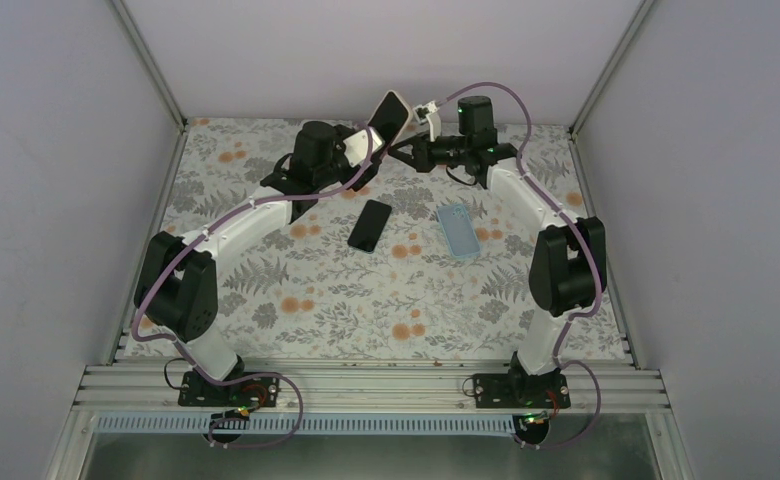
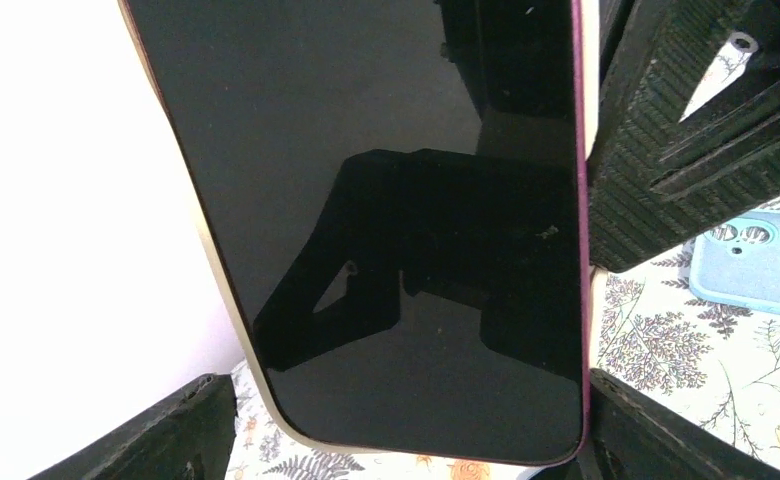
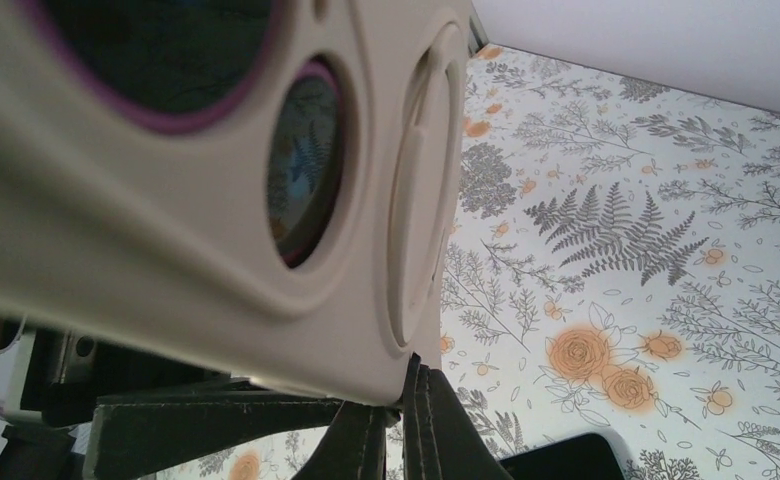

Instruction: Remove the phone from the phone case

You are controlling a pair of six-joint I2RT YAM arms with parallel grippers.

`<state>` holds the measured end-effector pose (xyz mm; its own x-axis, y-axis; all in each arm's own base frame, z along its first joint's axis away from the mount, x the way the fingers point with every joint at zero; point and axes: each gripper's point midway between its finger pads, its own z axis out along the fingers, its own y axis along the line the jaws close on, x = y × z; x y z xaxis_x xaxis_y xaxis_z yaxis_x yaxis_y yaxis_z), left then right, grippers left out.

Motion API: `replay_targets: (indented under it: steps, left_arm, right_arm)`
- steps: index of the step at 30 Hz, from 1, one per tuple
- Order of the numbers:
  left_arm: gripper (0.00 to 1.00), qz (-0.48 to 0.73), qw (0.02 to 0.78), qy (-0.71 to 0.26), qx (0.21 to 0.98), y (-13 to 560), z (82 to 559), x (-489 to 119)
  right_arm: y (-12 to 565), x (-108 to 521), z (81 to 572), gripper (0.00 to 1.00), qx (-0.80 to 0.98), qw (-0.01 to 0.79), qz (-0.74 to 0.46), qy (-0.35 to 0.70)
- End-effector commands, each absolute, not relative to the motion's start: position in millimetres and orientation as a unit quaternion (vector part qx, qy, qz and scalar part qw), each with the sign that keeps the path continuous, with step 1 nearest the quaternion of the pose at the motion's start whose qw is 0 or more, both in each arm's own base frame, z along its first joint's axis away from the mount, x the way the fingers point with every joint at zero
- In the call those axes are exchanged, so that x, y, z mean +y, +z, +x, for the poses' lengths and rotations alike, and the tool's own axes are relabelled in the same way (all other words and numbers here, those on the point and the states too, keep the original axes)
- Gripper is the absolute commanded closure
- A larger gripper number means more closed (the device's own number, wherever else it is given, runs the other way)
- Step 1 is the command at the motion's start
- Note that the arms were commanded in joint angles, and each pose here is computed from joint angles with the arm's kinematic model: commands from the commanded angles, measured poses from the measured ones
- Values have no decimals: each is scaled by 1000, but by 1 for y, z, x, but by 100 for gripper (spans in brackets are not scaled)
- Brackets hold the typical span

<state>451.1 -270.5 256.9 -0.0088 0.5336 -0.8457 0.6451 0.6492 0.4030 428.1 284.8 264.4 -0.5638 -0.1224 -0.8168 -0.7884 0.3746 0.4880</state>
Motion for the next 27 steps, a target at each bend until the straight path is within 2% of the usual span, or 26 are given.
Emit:
replay_targets:
  steps: [1, 27]
  left_arm:
    - [17, 312, 651, 21, 692, 325, 483, -223]
    - [18, 324, 657, 36, 680, 357, 469, -236]
  right_arm:
    - [266, 302, 386, 96, 734, 297, -333, 512]
    - [246, 298, 408, 96, 775, 330, -305, 445]
